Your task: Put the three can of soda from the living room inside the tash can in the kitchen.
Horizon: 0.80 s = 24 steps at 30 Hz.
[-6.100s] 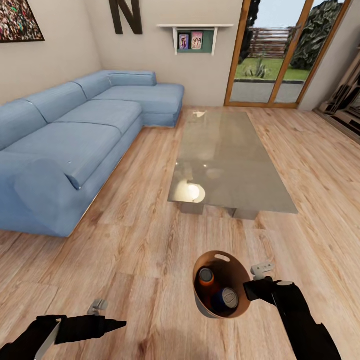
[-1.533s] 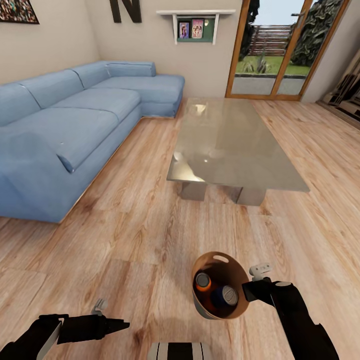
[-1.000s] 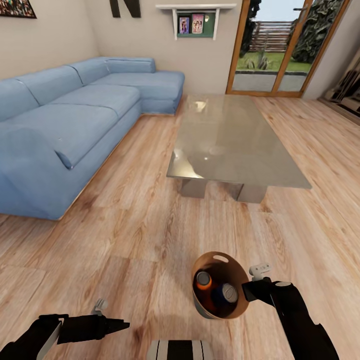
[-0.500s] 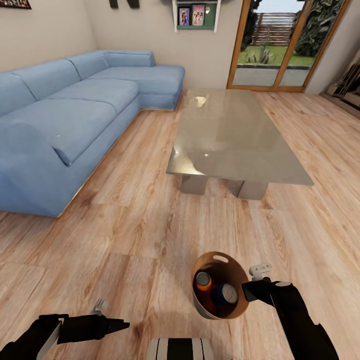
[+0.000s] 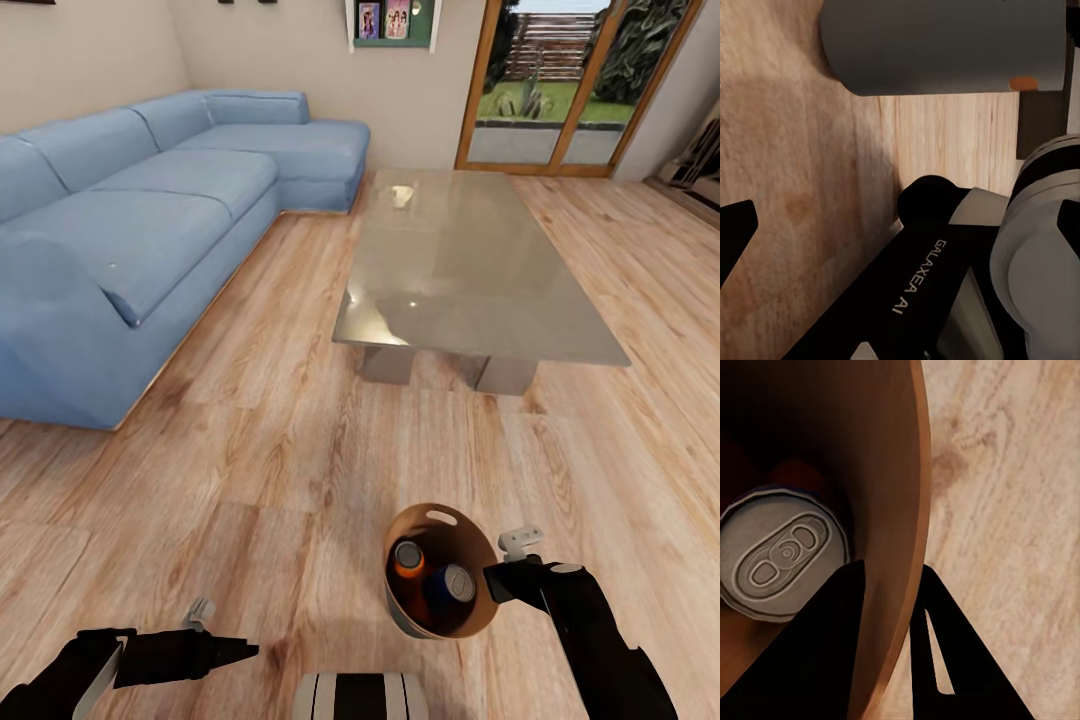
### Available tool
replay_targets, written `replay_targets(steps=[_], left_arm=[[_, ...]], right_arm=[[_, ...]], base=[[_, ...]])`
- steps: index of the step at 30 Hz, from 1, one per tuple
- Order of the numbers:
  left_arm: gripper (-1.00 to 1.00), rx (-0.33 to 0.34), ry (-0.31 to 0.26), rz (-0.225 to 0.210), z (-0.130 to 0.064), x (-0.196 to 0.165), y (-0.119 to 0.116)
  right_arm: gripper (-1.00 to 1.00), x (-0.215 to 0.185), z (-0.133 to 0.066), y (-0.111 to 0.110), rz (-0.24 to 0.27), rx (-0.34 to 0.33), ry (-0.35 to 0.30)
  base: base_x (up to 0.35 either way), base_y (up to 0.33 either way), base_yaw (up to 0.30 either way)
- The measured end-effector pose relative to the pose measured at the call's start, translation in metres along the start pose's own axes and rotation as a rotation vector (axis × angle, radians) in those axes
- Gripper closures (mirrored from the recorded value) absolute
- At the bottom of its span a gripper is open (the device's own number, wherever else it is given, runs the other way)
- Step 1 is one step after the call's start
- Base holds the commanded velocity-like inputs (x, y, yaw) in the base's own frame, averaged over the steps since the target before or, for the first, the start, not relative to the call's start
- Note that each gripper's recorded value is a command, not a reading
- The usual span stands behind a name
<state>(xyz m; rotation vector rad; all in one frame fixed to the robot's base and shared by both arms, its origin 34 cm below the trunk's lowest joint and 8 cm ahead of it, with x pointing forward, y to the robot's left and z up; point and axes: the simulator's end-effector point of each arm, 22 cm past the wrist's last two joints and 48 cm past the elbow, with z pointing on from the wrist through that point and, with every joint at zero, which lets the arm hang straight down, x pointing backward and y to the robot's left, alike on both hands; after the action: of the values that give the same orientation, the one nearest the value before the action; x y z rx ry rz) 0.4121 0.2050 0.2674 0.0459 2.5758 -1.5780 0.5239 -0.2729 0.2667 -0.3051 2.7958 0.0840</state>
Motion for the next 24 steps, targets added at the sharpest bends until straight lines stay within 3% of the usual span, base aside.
replay_targets(steps=[24], left_arm=[[-1.0, 0.0, 0.001, -0.002, 0.0003, 0.0007, 0.0006]], right_arm=[[1.0, 0.0007, 0.0008, 0.0, 0.0, 0.001, 0.002]], base=[[0.0, 0.0, 0.0]])
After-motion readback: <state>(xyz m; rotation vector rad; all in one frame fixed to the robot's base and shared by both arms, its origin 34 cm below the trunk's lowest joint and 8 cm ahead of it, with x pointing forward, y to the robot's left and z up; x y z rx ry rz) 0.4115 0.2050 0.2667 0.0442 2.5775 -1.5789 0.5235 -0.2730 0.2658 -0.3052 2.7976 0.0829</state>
